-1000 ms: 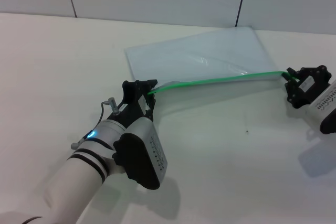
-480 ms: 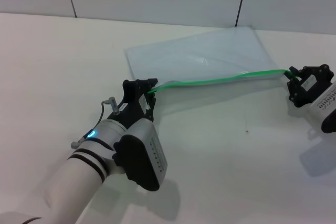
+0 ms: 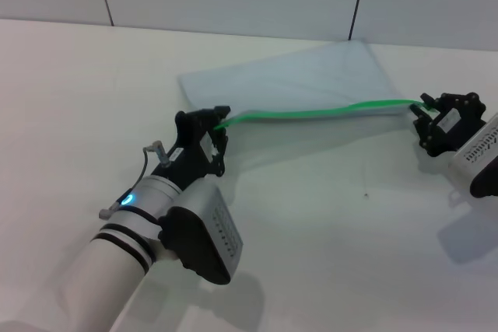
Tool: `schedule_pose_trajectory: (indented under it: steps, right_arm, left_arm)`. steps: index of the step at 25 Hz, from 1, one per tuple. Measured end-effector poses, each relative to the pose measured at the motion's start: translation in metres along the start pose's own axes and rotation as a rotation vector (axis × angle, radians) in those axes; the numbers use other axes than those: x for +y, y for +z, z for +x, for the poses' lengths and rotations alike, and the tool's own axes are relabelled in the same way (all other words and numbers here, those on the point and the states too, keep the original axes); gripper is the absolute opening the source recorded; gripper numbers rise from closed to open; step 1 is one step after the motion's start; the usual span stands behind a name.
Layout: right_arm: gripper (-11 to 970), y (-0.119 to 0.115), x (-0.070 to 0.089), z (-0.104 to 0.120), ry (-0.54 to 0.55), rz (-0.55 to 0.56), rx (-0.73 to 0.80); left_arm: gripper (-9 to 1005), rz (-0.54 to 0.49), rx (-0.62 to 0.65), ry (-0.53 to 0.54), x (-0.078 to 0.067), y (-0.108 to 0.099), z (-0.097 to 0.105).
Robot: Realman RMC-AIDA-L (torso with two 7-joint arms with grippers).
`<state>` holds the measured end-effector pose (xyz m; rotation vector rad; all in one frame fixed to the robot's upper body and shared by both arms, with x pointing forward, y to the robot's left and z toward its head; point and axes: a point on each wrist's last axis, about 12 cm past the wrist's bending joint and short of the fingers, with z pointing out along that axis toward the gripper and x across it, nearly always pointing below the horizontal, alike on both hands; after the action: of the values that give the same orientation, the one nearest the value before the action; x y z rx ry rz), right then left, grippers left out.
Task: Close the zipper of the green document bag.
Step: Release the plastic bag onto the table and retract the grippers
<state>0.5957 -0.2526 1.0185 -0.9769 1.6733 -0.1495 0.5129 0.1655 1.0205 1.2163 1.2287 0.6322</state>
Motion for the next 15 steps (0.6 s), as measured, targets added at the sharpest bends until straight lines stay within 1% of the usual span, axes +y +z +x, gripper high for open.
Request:
schedule_pose_trajectory:
  steps: [3,9,10,11,12,15]
  right_arm:
    - [153,-0.003,0.001,-0.001,0.015,0.013,-0.034]
    - [244,-0.014,0.0,0.001,0.049,0.066,-0.105]
    - [359,-0.015,0.0,0.001,0.051,0.072,-0.111]
    - [475,-0.017,0.0,0.001,0.054,0.078,-0.118]
    - [500,-0.017,0.0,0.001,0.055,0.082,-0.122]
    - [576,-0.018,-0.001,0.0,0.072,0.101,-0.137]
  left_arm:
    - [101,-0.023,-0.013,-0.008,0.002,-0.001,-0.001]
    - [106,-0.072,-0.079,-0.02,0.004,-0.009,-0.004]
    - [107,-0.086,-0.096,-0.025,0.005,-0.01,-0.003]
    - [219,-0.099,-0.115,-0.029,0.006,-0.012,-0.003]
    - [331,-0.11,-0.133,-0.034,0.007,-0.014,-0.002]
    - [441,-0.149,-0.184,-0.066,0.011,-0.019,0.001]
